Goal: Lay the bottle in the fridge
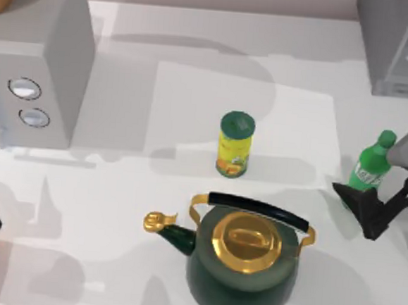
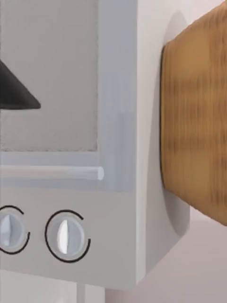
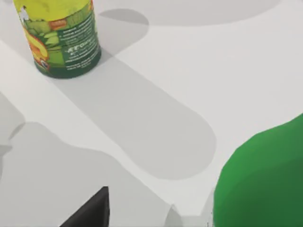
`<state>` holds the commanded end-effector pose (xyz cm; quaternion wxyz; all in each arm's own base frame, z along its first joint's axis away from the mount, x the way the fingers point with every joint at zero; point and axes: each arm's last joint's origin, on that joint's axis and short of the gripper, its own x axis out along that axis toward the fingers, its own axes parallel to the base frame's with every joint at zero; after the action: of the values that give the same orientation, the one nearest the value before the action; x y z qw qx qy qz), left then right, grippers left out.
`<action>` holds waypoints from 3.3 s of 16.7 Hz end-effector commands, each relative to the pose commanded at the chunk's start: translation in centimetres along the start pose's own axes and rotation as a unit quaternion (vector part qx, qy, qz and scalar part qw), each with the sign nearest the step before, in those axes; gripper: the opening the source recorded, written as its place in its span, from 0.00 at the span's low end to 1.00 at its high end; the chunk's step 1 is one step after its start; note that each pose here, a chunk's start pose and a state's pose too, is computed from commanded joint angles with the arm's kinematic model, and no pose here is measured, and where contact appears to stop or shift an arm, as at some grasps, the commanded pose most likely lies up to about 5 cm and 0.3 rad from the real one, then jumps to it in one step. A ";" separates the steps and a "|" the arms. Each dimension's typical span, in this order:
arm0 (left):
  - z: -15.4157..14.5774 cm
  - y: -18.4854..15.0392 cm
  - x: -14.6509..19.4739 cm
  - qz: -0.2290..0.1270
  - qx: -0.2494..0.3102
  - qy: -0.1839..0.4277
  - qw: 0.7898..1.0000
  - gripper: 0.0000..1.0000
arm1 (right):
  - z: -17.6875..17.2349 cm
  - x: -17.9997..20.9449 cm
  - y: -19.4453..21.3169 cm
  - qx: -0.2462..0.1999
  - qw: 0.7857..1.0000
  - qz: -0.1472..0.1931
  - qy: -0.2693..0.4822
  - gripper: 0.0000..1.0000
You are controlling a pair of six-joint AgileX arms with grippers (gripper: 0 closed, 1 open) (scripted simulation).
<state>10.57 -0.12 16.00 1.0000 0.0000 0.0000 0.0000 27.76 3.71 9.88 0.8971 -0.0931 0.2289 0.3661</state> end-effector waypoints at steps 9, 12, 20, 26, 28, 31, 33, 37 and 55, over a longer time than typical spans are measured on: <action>0.0 0.0 0.0 0.000 0.000 0.000 1.000 1.00 | 0.0 0.0 0.0 0.000 1.000 0.000 0.000 0.40; 0.0 0.0 0.0 0.000 0.000 0.000 1.000 1.00 | 0.0 0.0 0.0 0.000 1.000 0.000 0.000 0.18; 0.0 0.0 0.0 0.000 0.000 0.000 1.000 1.00 | 0.0 0.0 0.0 0.000 1.000 0.000 0.000 0.01; 0.0 0.0 0.0 0.000 0.000 0.000 1.000 1.00 | 0.1 -0.5 -0.8 -0.003 1.000 -0.002 0.000 0.01; 0.0 0.0 0.0 0.000 0.000 0.000 1.000 1.00 | 0.3 -1.4 -2.1 -0.006 1.000 -0.002 0.003 0.01; 0.0 0.0 0.0 0.000 0.000 0.000 1.000 1.00 | 0.3 -3.6 -4.2 0.001 1.000 0.005 0.013 0.01; 0.0 0.0 0.0 0.000 0.000 0.000 1.000 1.00 | 0.4 -5.4 -5.4 0.008 1.000 0.009 0.015 0.01; 0.0 0.0 0.0 0.000 0.000 0.000 1.000 1.00 | 0.9 -8.4 -7.0 0.003 1.000 0.001 0.002 0.01; 0.0 0.0 0.0 0.000 0.000 0.000 1.000 1.00 | 9.1 -16.1 3.9 0.007 0.975 -0.184 -0.124 0.01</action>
<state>10.57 -0.12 16.00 1.0000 0.0000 0.0000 0.0000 18.05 -0.37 25.61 0.9712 -0.0811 0.0978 0.2016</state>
